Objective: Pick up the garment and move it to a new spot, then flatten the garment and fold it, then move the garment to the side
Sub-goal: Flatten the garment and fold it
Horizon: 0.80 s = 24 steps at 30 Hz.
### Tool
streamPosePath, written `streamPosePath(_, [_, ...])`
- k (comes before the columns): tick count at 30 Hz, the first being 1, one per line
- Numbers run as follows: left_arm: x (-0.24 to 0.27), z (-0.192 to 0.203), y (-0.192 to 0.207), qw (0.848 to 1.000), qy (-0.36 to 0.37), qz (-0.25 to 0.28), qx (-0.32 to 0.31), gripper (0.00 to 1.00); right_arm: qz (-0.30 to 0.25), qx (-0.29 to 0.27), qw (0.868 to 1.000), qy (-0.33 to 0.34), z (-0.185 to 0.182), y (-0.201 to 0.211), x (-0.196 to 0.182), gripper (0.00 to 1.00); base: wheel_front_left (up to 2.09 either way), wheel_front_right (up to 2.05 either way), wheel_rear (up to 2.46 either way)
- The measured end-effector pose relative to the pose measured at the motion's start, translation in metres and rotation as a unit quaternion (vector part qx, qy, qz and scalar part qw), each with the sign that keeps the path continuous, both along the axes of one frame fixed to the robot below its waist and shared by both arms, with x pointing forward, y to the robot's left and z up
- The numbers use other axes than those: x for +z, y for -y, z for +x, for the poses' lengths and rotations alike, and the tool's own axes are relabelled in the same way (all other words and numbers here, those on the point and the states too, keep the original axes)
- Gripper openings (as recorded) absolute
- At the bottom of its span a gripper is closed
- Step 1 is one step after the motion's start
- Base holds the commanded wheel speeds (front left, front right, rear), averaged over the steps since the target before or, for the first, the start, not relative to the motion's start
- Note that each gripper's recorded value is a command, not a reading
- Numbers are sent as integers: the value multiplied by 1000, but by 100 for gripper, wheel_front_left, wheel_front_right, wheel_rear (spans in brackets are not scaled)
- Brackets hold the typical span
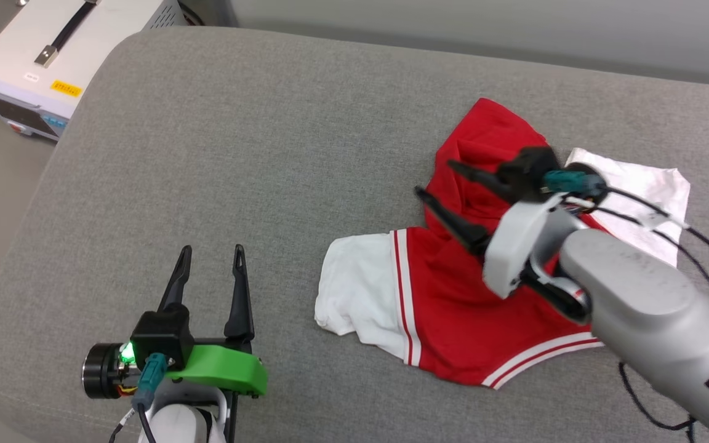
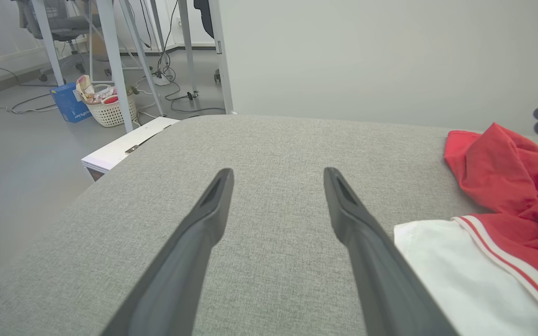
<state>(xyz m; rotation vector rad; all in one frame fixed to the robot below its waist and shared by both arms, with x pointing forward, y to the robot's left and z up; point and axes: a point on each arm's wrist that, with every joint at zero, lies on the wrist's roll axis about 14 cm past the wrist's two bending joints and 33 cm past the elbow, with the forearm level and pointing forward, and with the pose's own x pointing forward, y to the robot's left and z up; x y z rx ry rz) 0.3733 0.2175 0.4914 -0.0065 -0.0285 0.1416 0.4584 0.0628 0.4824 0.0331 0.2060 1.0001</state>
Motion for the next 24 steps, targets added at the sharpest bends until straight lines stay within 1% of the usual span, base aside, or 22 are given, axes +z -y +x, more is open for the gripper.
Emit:
streamPosePath(2, [3, -2, 1, 1000, 5, 1, -2, 100, 7, -42, 999, 26, 17, 28, 13, 100, 0, 0, 0])
streamPosePath(4, [6, -4, 2, 1000, 9, 2, -5, 100, 2, -86, 994, 62, 35, 61, 29, 100, 0, 0, 0])
streamPosePath(7, [9, -4, 5, 1000, 15, 3, -10, 100, 7, -146, 984, 100, 51, 106, 52, 100, 0, 0, 0])
streamPosePath(9, [11, -4, 7, 1000, 18, 4, -14, 100, 7, -181, 975, 131, 59, 135, 68, 100, 0, 0, 0])
streamPosePath(13, [13, -1, 12, 1000, 22, 3, -22, 100, -4, -230, 958, 172, 67, 180, 91, 100, 0, 0, 0])
streamPosePath(15, [12, 1, 13, 999, 20, 4, -25, 100, -18, -250, 952, 174, 74, 199, 99, 100, 0, 0, 0])
streamPosePath(16, [11, 1, 14, 999, 20, 4, -26, 100, -30, -257, 951, 169, 77, 207, 100, 100, 0, 0, 0])
streamPosePath(17, [9, 3, 15, 999, 17, 5, -28, 100, -89, -271, 953, 104, 82, 226, 82, 100, 0, 0, 0])
streamPosePath(19, [8, 5, 15, 999, 15, 5, -29, 100, -123, -278, 951, 52, 83, 239, 66, 100, 0, 0, 0])
streamPosePath(22, [5, 9, 15, 999, 12, 6, -29, 100, -187, -281, 941, -34, 79, 261, 36, 100, 0, 0, 0])
streamPosePath(24, [4, 13, 15, 999, 11, 6, -30, 100, -225, -276, 929, -101, 72, 270, 12, 100, 0, 0, 0])
